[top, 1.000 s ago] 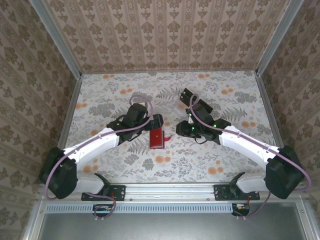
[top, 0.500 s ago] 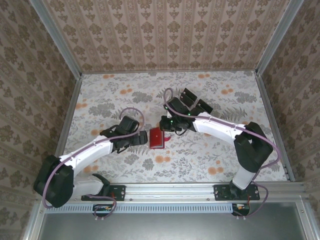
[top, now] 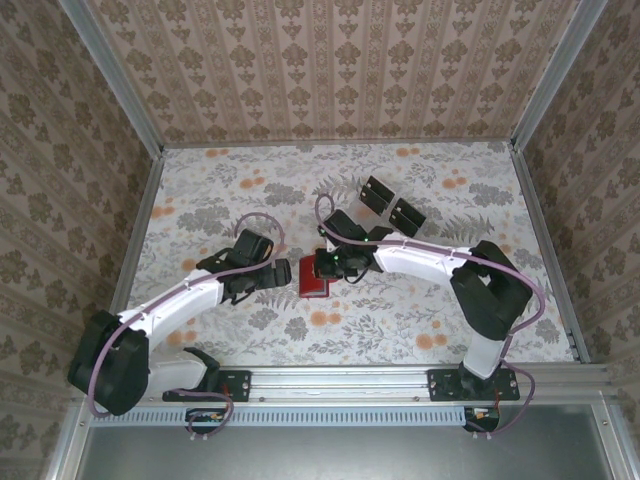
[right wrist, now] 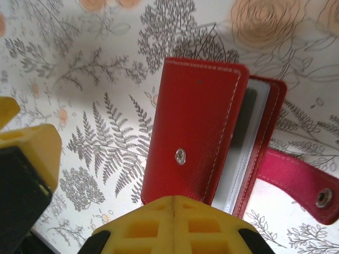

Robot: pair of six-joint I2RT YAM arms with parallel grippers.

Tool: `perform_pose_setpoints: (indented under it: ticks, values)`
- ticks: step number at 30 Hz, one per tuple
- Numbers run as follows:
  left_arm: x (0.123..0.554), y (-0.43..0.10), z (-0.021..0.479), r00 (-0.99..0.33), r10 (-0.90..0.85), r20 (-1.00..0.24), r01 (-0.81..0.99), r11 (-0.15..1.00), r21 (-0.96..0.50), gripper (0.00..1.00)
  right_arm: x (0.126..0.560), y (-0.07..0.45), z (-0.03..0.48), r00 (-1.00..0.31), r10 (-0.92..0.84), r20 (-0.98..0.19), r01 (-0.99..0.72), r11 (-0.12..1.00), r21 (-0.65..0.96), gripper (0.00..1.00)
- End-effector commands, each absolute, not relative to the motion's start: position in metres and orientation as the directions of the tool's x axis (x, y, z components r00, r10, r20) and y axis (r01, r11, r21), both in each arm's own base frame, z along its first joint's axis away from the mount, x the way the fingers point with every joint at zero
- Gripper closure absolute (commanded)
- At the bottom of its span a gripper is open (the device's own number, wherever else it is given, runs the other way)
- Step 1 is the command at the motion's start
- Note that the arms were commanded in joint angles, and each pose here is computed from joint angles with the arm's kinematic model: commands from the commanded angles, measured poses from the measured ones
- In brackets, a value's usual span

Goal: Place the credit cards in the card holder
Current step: Close the card holder at the center of the table.

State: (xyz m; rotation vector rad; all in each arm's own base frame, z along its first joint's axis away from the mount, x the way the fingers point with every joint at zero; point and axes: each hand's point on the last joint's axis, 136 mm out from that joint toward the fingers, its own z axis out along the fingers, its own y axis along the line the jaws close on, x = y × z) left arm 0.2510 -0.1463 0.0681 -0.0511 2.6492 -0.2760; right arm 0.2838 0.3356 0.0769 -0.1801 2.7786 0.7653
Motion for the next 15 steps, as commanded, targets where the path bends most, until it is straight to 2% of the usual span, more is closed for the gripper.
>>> perform_pose_setpoints:
  ticks: [1, 15]
  values:
    - [0.252, -0.147, 0.064, -0.893, -0.067, -0.445, 0.028, 0.979, -0.203, 0.00, 0.276, 0.337, 0.058, -0.972, -0.051, -0.231, -0.161, 0.857, 0.490, 1.00]
    - [0.264, -0.161, 0.064, -0.895, -0.027, -0.446, 0.077, 0.974, -0.213, 0.00, 0.280, 0.330, 0.031, -0.973, -0.050, -0.225, -0.152, 0.874, 0.462, 1.00]
